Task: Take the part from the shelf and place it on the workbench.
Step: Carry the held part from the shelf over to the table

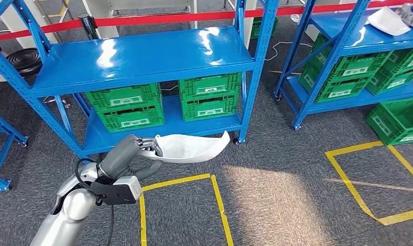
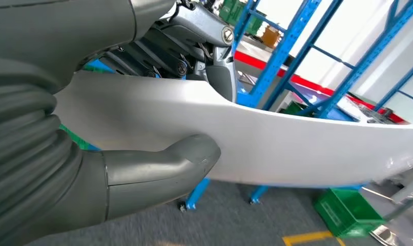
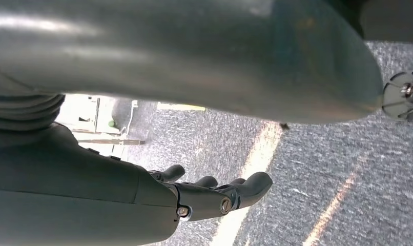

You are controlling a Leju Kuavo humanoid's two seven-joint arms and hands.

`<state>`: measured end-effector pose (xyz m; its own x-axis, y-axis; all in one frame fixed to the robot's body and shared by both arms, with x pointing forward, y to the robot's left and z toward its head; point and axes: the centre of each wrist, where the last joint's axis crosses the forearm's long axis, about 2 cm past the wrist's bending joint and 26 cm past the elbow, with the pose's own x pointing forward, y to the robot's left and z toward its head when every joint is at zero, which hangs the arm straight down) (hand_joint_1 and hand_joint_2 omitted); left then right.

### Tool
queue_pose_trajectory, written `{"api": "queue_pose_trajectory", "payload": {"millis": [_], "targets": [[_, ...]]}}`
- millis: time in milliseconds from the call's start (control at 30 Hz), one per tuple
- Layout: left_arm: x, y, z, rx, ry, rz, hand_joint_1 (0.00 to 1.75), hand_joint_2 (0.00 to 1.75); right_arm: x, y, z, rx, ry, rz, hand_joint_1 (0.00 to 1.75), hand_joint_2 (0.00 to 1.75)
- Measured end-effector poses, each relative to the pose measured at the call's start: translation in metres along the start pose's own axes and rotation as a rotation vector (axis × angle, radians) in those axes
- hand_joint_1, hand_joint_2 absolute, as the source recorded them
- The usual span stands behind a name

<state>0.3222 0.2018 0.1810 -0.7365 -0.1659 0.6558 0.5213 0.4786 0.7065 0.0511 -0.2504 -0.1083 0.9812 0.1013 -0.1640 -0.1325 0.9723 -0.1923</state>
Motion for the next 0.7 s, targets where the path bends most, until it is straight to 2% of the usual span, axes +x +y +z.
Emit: {"api": "queue_pose_trajectory", "payload": {"millis": [200,367,700], "targets": [[-0.002,-0.008,0.006,-0.012,0.041,-0.036,1.57,1.75,0.000,0.000,0.000,-0.007,0.001,-0.007,0.00,0.00],[-0.004,-0.005,0.009,-0.005,0.062,-0.052,1.57,1.75,0.000,-0.003,-0.001,-0.014,0.000,-0.012,0.00,0.00],[-0.014,-0.012,0.031,0.039,0.120,-0.050,1.57,1.75,-0.001,-0.003,-0.001,-0.021,0.004,-0.012,0.00,0.00]]}}
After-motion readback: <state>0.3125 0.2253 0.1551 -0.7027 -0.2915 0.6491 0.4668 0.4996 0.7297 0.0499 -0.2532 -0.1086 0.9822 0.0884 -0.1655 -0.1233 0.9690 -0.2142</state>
